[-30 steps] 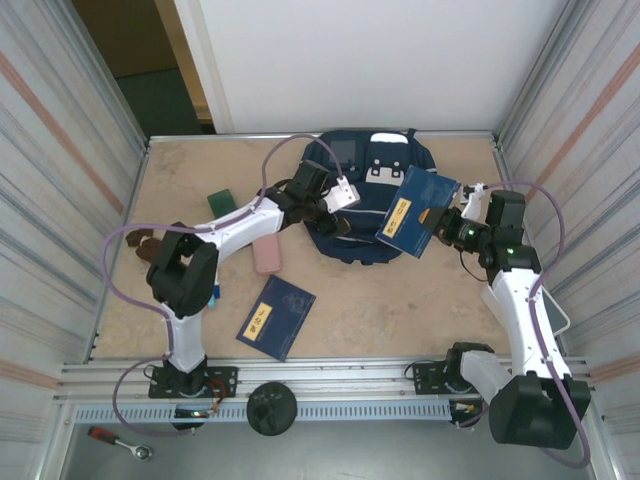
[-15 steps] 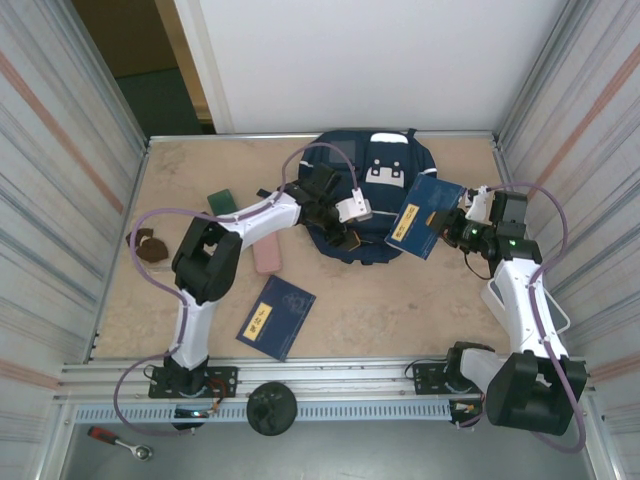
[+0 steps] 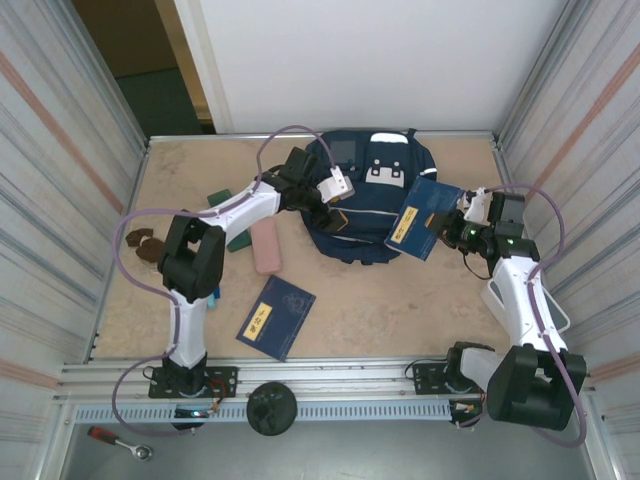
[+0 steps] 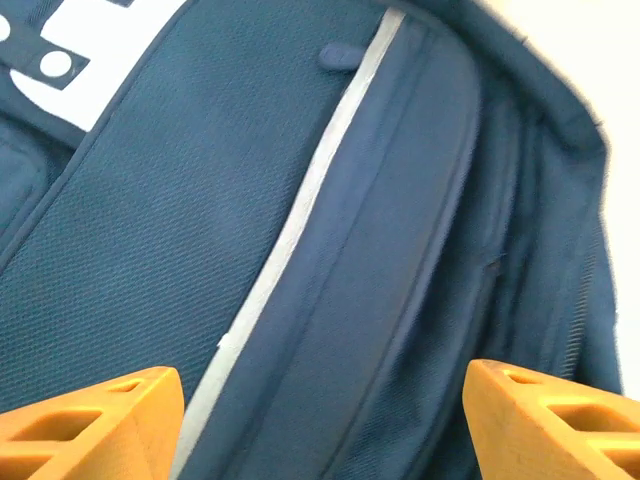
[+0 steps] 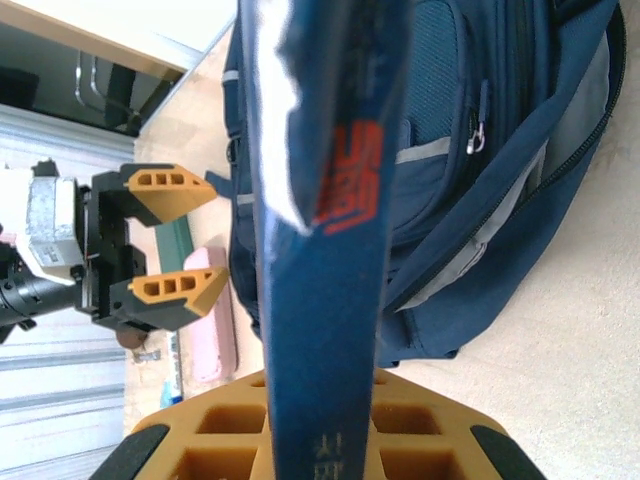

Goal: Pack books, pencil case, and school supplies into a backpack

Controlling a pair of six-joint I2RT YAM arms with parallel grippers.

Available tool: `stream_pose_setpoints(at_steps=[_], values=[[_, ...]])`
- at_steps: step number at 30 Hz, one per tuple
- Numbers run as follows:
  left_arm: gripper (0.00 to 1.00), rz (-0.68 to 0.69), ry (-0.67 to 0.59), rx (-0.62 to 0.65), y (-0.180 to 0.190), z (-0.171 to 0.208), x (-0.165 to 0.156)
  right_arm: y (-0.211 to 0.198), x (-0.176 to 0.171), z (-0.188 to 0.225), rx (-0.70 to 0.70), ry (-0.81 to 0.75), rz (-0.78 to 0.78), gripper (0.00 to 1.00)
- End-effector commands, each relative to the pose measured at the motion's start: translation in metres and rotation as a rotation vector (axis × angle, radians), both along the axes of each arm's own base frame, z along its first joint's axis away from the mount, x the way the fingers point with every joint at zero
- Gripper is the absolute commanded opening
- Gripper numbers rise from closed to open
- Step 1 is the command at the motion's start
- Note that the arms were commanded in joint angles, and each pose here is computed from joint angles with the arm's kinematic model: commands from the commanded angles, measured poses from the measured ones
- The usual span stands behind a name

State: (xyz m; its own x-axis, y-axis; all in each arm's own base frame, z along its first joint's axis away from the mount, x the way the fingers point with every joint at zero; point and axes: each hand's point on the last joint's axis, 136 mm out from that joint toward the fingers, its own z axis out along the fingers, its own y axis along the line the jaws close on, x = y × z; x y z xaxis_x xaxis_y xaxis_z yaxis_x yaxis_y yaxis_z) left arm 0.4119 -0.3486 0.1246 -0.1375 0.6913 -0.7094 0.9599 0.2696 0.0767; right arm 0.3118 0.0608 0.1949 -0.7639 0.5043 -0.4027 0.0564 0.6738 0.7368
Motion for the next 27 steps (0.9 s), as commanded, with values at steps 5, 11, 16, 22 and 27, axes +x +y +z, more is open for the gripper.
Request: stream_pose_setpoints(at_steps=[5, 11, 16, 22, 27], values=[[0.75, -0.073, -0.025, 0.166, 0.005, -0.033, 0.006, 0.004, 0.003, 0.003, 0.010, -0.035, 0.032, 0.00], [0.78, -0.156, 0.003, 0.123, -0.012, -0.040, -0.008, 0.004, 0.004, 0.001, 0.013, -0.030, 0.032, 0.00], [0.78, -0.104, -0.092, 0.255, -0.015, -0.069, 0.015, 0.005, 0.002, -0.001, 0.017, -0.025, 0.033, 0.00], [0.53, -0.099, -0.135, 0.285, -0.026, -0.071, 0.023, 0.004, -0.003, -0.006, 0.010, -0.010, 0.027, 0.00], [0.29, -0.064, -0.145, 0.074, -0.042, 0.003, 0.014, -0.003, -0.011, -0.014, -0.023, 0.039, -0.002, 0.00]])
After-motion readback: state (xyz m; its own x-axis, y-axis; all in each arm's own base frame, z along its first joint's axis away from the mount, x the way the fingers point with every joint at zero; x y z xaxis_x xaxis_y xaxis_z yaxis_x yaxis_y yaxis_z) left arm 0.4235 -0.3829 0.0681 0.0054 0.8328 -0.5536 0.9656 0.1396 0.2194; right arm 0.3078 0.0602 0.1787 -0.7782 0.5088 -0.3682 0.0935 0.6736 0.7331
